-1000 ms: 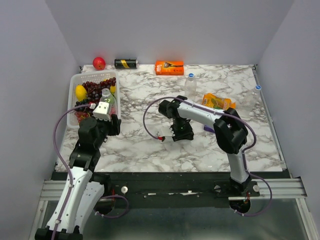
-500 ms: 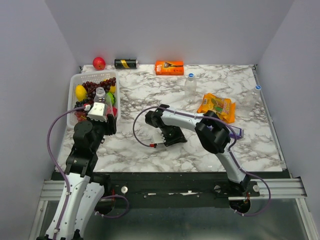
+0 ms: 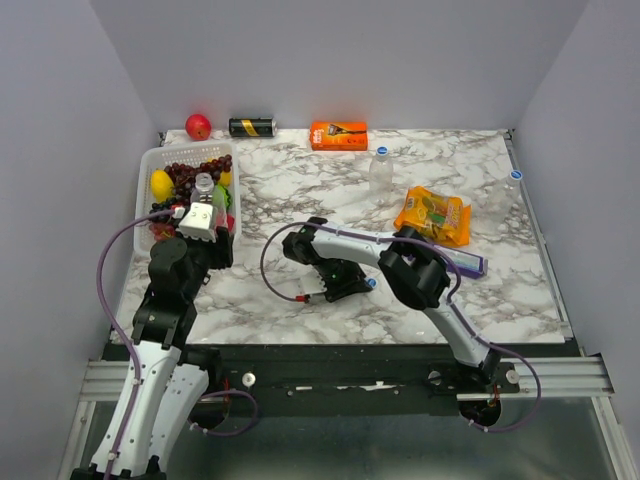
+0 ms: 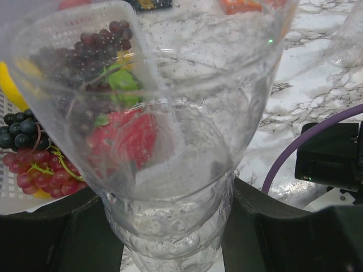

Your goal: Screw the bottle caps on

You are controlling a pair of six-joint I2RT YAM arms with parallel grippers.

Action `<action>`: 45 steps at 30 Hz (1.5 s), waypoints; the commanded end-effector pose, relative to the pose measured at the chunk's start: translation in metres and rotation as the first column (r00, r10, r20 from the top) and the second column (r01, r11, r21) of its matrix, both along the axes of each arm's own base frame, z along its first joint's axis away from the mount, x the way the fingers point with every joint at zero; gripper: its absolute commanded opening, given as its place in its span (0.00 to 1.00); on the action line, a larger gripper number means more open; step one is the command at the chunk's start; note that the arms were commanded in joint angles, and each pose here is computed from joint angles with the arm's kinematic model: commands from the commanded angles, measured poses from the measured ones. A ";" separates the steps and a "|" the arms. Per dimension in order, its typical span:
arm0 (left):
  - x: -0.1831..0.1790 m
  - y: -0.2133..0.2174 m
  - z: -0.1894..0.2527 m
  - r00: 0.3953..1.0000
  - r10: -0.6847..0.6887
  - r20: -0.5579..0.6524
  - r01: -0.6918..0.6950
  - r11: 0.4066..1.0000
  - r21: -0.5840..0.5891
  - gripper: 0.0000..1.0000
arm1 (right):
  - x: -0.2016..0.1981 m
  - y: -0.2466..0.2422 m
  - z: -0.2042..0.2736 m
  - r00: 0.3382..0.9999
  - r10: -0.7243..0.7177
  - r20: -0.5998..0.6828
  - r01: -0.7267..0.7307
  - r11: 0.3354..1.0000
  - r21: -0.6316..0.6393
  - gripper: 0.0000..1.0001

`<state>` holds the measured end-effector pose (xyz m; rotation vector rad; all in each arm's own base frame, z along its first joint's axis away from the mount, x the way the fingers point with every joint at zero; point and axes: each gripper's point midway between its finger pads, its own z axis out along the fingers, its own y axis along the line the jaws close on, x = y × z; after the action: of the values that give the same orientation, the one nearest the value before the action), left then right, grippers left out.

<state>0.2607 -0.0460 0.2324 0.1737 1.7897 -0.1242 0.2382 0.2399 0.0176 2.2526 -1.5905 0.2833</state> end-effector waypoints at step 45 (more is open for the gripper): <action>0.060 -0.056 0.045 0.969 -0.246 0.027 0.247 0.968 -0.041 0.00 | 0.026 0.004 0.025 0.987 -0.159 0.010 0.066 0.464 0.884 0.68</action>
<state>0.3191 -0.0950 0.2605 0.3330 1.7854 -0.3161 0.2523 0.2475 0.0534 2.7576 -2.3092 -0.7977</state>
